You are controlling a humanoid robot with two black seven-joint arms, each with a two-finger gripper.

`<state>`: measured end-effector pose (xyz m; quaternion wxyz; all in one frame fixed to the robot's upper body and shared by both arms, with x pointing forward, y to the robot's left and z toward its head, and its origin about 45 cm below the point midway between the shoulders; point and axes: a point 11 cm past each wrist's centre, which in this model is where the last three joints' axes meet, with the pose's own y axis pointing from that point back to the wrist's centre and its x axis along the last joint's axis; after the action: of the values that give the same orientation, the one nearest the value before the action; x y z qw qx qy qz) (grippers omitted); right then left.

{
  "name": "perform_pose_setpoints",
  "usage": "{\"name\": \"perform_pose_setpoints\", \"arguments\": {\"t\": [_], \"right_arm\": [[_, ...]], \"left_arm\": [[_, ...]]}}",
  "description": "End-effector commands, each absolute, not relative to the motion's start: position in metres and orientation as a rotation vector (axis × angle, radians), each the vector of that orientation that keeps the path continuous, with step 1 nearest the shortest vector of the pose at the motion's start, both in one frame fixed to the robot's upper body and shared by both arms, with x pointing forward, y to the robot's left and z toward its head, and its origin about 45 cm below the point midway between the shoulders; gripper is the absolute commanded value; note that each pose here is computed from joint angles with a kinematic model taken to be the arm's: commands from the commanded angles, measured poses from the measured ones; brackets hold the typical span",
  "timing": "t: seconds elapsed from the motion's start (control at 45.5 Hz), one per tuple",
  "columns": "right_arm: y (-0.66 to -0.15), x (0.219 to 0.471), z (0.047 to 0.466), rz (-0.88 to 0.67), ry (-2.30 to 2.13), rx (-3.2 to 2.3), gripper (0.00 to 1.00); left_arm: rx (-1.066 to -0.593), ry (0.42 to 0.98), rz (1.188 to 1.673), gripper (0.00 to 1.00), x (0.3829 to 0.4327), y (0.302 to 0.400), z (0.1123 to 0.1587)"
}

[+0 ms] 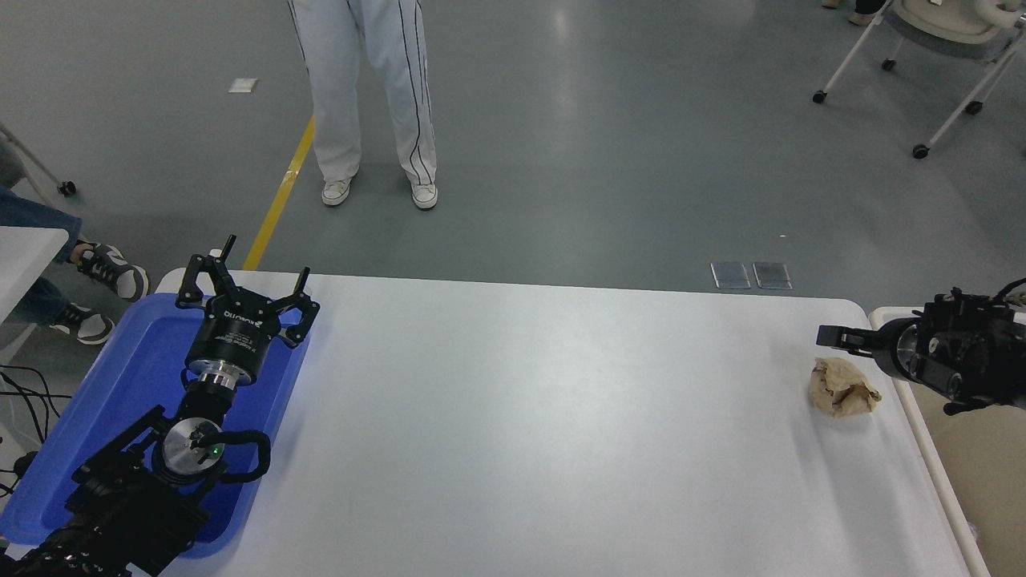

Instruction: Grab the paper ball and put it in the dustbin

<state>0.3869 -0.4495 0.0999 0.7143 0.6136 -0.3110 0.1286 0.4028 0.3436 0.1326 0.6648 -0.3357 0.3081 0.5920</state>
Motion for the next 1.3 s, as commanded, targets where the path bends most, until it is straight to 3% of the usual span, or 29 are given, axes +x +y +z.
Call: {"name": "perform_pose_setpoints", "arguments": {"t": [0.0,1.275], "right_arm": [[-0.446,0.376,0.082,0.291,-0.697,1.359,1.00],[-0.447,0.361,0.056,0.362,-0.721,1.307,0.98]], "left_arm": [[-0.758,0.696,1.340,1.00,0.4023,0.3439,0.1319],[-0.759,0.695,1.337,1.00,0.4028,0.3436,0.1327]]}}
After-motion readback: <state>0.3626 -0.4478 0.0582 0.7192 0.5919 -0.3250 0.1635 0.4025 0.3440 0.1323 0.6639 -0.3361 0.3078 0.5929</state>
